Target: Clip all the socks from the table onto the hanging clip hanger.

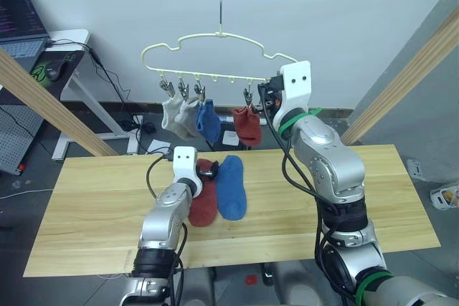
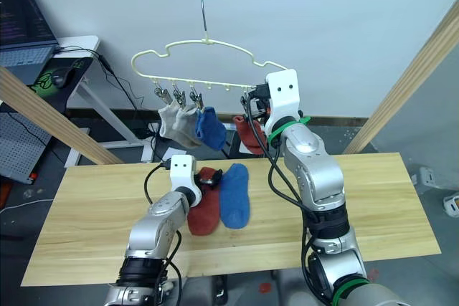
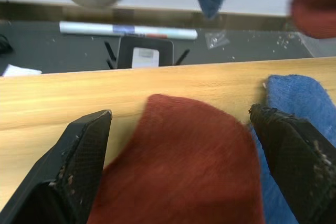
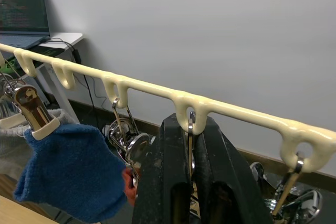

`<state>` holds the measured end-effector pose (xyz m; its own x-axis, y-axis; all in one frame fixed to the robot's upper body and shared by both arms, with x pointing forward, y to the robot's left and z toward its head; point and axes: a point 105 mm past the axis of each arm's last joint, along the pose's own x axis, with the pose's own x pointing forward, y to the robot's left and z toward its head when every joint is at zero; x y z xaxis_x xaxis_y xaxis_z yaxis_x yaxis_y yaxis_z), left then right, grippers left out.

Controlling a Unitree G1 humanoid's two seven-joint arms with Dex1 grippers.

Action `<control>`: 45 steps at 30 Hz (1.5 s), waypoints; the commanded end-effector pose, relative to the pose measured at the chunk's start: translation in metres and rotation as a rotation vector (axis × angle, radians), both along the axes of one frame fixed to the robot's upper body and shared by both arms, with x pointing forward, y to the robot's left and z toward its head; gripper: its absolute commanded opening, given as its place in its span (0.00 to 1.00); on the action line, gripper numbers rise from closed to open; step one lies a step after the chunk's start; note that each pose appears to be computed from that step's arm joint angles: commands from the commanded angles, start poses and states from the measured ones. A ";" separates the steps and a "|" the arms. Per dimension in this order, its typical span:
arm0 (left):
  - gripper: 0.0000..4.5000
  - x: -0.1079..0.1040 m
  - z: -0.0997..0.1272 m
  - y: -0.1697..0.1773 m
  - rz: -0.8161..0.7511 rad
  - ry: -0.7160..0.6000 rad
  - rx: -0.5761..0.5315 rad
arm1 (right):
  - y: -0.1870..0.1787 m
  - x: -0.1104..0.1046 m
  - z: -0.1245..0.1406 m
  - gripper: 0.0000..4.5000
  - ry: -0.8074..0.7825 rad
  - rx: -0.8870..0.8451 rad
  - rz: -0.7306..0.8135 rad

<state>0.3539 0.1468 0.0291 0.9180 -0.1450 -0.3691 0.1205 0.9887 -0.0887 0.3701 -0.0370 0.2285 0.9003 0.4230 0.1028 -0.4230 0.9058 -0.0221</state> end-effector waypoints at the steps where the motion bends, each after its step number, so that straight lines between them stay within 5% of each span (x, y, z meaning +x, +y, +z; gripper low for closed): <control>1: 0.99 -0.002 -0.007 -0.004 -0.013 0.053 0.013 | 0.006 -0.008 0.019 0.00 -0.071 0.019 0.025; 5: 0.87 -0.005 -0.012 0.000 -0.011 0.081 0.048 | 0.006 -0.008 0.020 0.00 -0.071 0.023 0.023; 16: 0.31 -0.014 -0.016 0.008 0.008 0.086 0.104 | 0.006 -0.007 0.022 0.00 -0.079 0.028 0.021; 22: 0.00 -0.014 0.007 0.007 -0.018 -0.036 0.140 | 0.006 -0.007 0.021 0.00 -0.083 0.027 0.022; 35: 0.00 -0.036 0.122 -0.070 -0.470 -0.690 0.263 | 0.006 -0.008 0.027 0.00 -0.090 0.046 0.020; 45: 0.00 -0.023 0.136 -0.101 -0.518 -0.908 0.396 | 0.008 -0.013 0.036 0.00 -0.085 0.086 0.031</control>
<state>0.3319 0.0491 0.1545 0.7543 -0.6100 0.2428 0.4295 0.7382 0.5203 0.3693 -0.0330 0.2336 0.9021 0.4183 0.1062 -0.4223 0.9063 0.0167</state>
